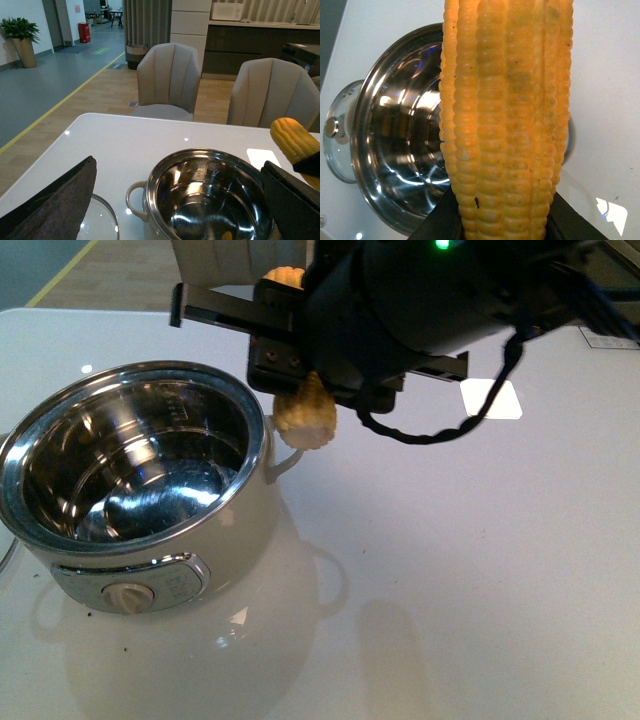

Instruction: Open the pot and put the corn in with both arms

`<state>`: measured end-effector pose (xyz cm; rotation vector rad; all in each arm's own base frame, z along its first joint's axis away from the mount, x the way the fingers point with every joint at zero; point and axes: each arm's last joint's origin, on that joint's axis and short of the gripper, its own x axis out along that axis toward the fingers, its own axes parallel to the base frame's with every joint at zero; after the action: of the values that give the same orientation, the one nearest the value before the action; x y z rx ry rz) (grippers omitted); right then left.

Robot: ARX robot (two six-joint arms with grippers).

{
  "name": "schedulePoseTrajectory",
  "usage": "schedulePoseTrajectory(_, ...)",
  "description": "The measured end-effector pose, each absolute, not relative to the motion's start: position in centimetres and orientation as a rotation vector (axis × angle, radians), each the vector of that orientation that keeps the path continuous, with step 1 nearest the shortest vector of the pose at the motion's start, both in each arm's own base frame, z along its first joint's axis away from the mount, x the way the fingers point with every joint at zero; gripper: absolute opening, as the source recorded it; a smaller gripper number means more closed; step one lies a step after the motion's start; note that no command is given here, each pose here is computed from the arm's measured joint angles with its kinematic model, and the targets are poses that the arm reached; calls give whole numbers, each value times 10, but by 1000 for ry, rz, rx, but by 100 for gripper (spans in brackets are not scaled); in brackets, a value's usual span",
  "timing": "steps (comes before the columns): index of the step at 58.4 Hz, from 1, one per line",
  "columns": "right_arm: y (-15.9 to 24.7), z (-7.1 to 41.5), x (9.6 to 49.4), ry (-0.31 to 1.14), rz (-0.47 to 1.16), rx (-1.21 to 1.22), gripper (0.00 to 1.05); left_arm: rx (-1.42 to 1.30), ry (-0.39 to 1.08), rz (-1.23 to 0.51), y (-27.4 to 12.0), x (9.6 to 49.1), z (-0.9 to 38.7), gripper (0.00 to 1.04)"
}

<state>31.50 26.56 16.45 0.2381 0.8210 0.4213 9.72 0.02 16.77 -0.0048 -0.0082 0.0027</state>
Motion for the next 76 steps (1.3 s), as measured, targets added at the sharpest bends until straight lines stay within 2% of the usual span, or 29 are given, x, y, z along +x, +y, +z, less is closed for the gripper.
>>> schedulePoseTrajectory(16,304,159,312,871,447,271,22,-5,-8,3,0,97,168,98)
schedulePoseTrajectory(32,341,134,308,953,455,217,22,-5,-8,3,0,97,168,98)
schedulePoseTrajectory(64,357,125,321,994,418,232,21,-5,-8,3,0,97,168,98)
schedulePoseTrajectory(67,356,124,322,993,420,240,33,-5,-8,3,0,97,168,98)
schedulePoseTrajectory(72,354,122,321,996,418,245,46,-5,-8,3,0,97,168,98)
schedulePoseTrajectory(76,351,119,319,1002,415,244,62,-5,-8,3,0,97,168,98)
